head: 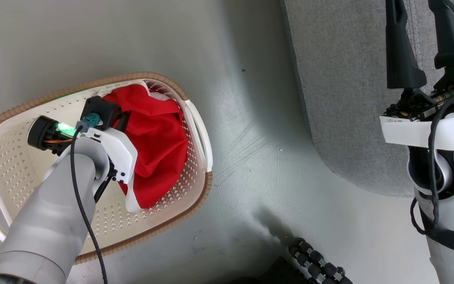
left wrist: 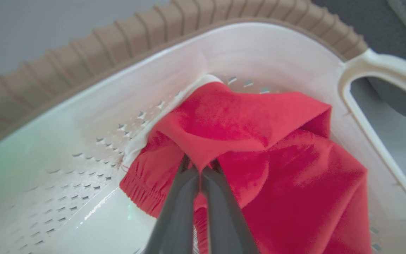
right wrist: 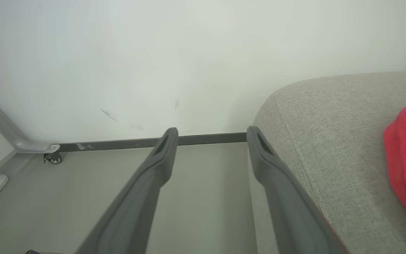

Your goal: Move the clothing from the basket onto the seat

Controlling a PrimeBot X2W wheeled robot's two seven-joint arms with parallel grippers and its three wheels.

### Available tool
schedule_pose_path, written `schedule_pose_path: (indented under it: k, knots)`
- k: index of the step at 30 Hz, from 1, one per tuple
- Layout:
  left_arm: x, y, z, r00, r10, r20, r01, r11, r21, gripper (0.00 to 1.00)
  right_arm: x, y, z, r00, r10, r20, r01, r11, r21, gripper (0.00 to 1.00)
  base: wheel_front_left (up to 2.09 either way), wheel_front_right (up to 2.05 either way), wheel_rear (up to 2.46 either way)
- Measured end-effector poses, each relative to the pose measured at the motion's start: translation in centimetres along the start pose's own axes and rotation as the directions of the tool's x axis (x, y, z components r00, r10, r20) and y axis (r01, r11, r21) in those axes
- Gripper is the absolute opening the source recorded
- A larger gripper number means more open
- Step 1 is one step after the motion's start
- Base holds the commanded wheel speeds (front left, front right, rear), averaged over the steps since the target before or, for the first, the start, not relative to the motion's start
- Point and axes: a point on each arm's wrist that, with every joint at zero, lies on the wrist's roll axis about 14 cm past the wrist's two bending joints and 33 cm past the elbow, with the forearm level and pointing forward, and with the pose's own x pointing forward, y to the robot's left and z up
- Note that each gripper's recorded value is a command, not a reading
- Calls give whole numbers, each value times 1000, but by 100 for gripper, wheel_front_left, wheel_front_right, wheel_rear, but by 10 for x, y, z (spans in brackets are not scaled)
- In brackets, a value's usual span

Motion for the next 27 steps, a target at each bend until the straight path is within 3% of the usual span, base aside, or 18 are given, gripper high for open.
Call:
schedule_pose_path:
  k: [27]
  knots:
    - [-38, -7, 59, 986, 24, 165, -22, 1000, -18, 0, 5, 3, 59, 990, 6, 139, -7, 1000, 8, 100, 0, 0, 0]
